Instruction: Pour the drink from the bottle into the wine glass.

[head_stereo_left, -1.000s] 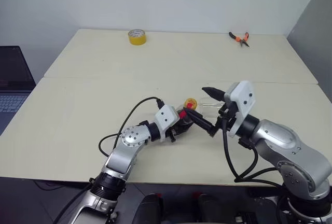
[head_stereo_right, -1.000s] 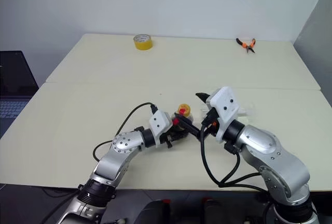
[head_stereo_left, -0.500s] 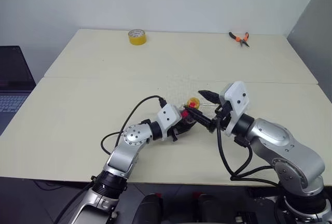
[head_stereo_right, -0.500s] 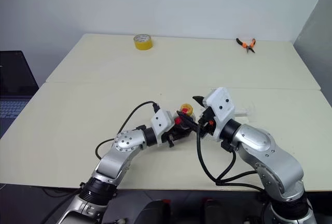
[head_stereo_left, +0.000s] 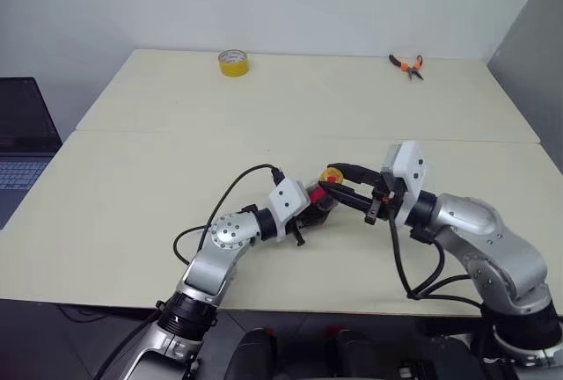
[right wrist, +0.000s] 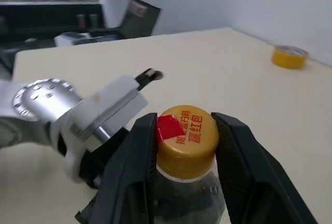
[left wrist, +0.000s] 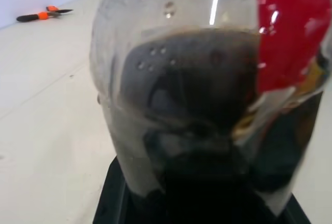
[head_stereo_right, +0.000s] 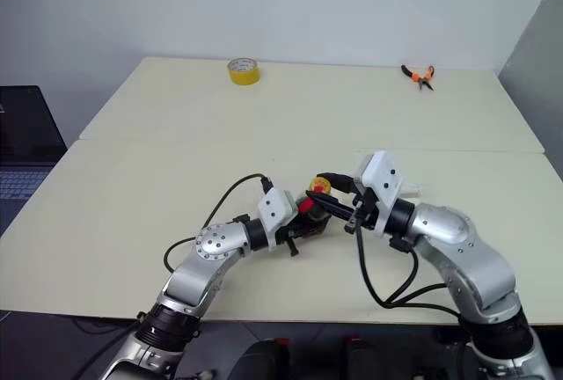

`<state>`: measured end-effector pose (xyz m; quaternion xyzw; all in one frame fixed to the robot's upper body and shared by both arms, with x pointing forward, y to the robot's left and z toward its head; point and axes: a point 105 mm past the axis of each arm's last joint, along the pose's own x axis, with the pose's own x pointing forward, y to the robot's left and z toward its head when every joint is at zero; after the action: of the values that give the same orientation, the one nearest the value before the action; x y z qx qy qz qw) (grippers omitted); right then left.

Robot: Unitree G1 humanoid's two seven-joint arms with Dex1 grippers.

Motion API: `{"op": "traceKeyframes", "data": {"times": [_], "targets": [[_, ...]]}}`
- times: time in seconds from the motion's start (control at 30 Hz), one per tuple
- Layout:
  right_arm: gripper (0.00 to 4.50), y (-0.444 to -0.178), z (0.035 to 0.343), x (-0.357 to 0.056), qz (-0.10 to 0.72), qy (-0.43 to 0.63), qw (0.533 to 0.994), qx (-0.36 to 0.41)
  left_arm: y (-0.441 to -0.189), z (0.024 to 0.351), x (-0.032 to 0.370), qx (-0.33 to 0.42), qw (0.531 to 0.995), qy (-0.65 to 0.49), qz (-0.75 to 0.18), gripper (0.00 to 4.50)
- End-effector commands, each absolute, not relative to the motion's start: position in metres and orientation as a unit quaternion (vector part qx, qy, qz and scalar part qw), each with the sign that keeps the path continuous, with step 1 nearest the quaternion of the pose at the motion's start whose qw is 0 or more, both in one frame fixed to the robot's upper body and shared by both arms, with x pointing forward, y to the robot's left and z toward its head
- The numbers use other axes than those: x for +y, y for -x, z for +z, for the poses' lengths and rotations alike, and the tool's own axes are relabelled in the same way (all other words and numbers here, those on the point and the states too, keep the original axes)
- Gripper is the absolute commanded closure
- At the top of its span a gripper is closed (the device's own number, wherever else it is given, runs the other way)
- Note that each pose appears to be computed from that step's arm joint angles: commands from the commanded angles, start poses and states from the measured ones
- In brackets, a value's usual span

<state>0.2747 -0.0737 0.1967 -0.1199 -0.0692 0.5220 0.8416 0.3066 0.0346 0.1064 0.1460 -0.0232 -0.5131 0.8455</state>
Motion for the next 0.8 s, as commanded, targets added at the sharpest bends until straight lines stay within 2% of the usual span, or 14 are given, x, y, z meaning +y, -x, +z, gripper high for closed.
{"op": "traceKeyframes", "data": {"times": [0.03, 0.13, 0.27, 0.37, 0.53, 0.7, 0.8], "targets": [[3.23, -0.29, 0.208, -0.092, 0.515, 0.185, 0.831, -0.097, -0.299, 0.126, 0.031, -0.06, 0.835, -0.137, -0.53, 3.52], [3.23, -0.301, 0.197, -0.105, 0.559, 0.265, 0.784, -0.059, -0.298, 0.129, 0.03, -0.063, 0.834, -0.128, -0.533, 3.56], [3.23, -0.307, 0.201, -0.109, 0.571, 0.255, 0.779, -0.054, -0.297, 0.13, 0.03, -0.065, 0.836, -0.122, -0.531, 3.6], [2.2, -0.303, 0.206, -0.11, 0.574, 0.22, 0.787, -0.044, -0.296, 0.13, 0.03, -0.065, 0.837, -0.121, -0.529, 3.6], [0.39, -0.276, 0.218, -0.108, 0.552, 0.153, 0.818, -0.049, -0.299, 0.13, 0.034, -0.065, 0.843, -0.122, -0.521, 3.71], [0.38, -0.251, 0.222, -0.097, 0.496, 0.081, 0.862, -0.066, -0.301, 0.13, 0.034, -0.064, 0.845, -0.122, -0.517, 3.73], [0.38, -0.248, 0.225, -0.079, 0.435, 0.021, 0.896, -0.09, -0.301, 0.129, 0.03, -0.061, 0.84, -0.114, -0.527, 3.73]]}}
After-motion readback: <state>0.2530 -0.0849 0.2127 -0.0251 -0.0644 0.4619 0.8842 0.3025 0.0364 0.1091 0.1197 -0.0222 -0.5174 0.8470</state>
